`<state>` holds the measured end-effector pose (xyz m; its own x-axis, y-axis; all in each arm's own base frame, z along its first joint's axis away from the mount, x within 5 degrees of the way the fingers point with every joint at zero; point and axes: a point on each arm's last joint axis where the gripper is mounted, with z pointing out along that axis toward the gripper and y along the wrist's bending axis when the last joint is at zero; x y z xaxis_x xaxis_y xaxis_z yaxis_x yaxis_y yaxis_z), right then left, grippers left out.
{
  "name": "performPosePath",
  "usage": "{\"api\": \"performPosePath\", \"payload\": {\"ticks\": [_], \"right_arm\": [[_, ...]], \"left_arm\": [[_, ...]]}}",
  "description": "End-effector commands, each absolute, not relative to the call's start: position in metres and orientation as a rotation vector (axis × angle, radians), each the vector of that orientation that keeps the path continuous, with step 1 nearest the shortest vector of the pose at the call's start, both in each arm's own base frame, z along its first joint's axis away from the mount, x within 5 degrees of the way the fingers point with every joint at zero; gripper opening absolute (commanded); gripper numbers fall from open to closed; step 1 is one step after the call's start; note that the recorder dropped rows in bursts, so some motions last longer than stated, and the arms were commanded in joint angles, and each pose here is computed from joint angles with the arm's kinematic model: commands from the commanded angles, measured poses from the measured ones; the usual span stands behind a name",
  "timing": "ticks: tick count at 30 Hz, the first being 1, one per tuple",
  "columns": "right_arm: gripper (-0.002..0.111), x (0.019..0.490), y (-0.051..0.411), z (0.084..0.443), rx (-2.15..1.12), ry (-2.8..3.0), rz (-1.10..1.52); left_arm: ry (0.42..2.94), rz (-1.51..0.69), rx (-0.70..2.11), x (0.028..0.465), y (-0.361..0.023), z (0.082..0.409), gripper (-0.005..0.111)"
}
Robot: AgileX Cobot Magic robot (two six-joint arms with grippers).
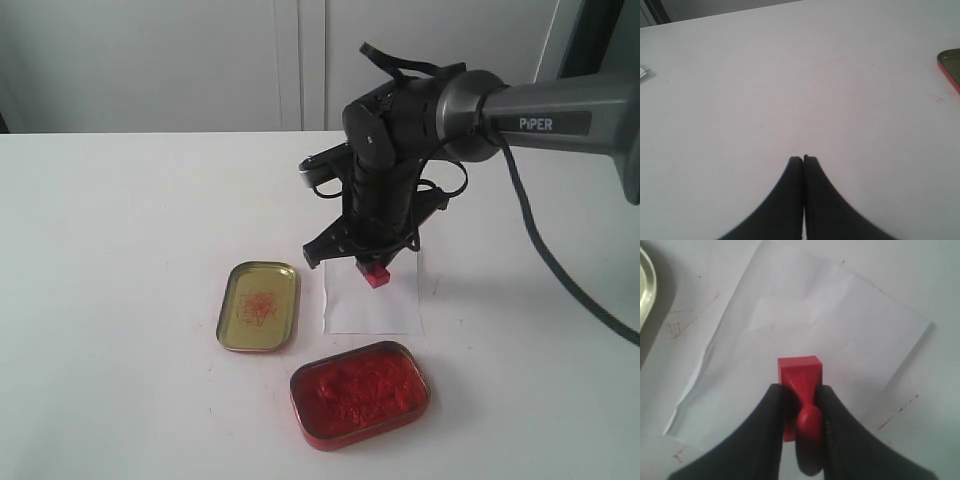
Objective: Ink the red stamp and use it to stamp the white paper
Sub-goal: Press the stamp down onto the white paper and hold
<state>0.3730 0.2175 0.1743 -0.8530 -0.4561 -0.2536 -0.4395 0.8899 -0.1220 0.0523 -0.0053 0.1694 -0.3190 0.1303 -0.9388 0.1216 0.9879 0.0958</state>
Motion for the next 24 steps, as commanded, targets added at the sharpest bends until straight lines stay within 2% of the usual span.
{"api": "performPosePath", "payload": {"ticks": [1, 18, 24], "right_arm": [[0.0, 0.371, 0.215, 0.17, -0.667, 2.782, -0.1], [0.0, 0.373, 0.217, 0.17, -0.641, 2.756, -0.071], [0.0, 0.375, 0.218, 0.151, -0.642, 2.794, -0.089]], "left_arm": [[1.901, 0.008, 0.182, 0.052, -0.005, 0.168, 0.0], [1.901, 0.008, 0.182, 0.052, -0.005, 0.168, 0.0], [1.901, 0.008, 0.182, 0.052, -0.005, 0.168, 0.0]]}}
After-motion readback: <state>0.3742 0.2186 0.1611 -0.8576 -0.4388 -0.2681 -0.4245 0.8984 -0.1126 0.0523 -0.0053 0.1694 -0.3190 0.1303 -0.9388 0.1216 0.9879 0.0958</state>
